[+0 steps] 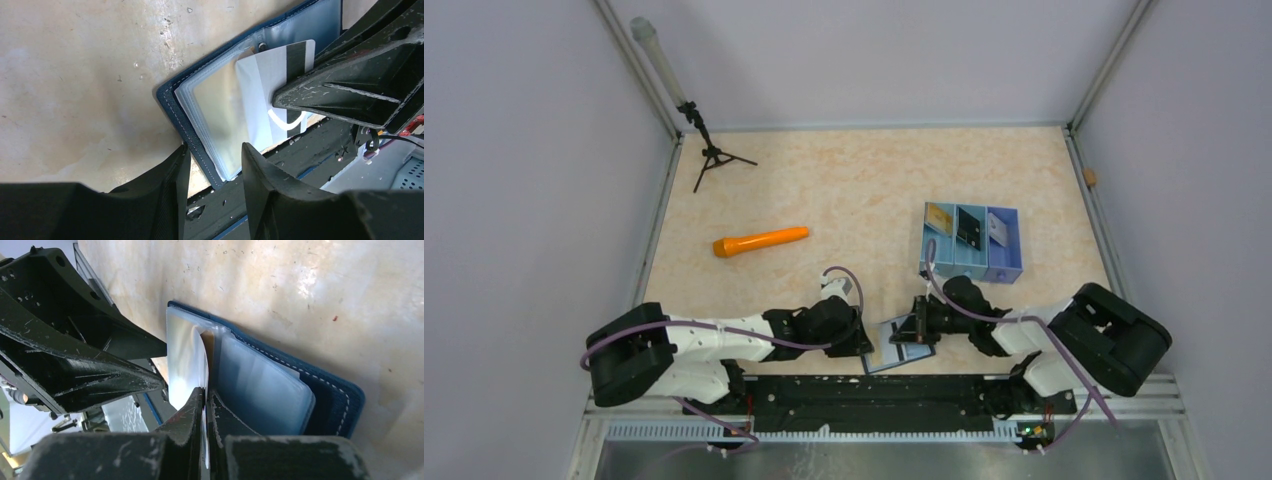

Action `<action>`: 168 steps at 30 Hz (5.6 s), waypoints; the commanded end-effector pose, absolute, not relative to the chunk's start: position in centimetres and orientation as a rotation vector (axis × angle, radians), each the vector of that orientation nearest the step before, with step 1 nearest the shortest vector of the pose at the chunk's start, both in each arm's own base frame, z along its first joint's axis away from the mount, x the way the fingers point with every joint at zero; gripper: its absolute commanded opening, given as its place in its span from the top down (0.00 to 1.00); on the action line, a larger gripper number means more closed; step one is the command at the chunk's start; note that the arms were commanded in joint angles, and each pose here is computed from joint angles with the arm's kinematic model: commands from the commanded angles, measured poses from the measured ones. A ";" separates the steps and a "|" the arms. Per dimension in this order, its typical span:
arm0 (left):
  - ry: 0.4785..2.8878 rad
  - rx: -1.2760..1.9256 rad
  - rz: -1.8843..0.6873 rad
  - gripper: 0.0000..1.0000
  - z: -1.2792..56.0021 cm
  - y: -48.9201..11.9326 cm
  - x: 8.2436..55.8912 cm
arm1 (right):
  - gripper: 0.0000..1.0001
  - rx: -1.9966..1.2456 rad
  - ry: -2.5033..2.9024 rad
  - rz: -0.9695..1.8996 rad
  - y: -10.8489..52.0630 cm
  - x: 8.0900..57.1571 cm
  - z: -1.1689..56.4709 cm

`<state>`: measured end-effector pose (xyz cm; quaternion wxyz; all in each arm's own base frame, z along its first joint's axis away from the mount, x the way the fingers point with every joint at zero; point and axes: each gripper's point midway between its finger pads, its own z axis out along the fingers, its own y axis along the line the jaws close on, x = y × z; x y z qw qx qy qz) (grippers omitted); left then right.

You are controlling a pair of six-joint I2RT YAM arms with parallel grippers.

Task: Put the credit cards into the card holder
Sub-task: Insert the credit card into the card holder, then pick up the credit card from the storage box.

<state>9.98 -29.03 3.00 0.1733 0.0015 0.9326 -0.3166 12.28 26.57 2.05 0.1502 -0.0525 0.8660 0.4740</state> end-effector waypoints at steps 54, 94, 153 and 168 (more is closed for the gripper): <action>2.570 -0.011 -1.051 0.57 5.8 -33.4 11.3 | 0.40 -0.350 2.603 0.571 21.0 13.9 3.9; 2.547 0.005 -0.803 0.39 4.8 -29.5 13.3 | 0.27 -0.314 2.513 0.649 22.2 15.8 9.9; 2.341 0.165 -0.497 0.01 17.4 -15.6 25.8 | 0.69 0.068 2.396 0.174 5.0 40.2 12.1; 2.340 0.164 -0.508 0.01 17.5 -15.6 25.8 | 0.90 0.088 2.362 0.154 4.5 39.1 14.8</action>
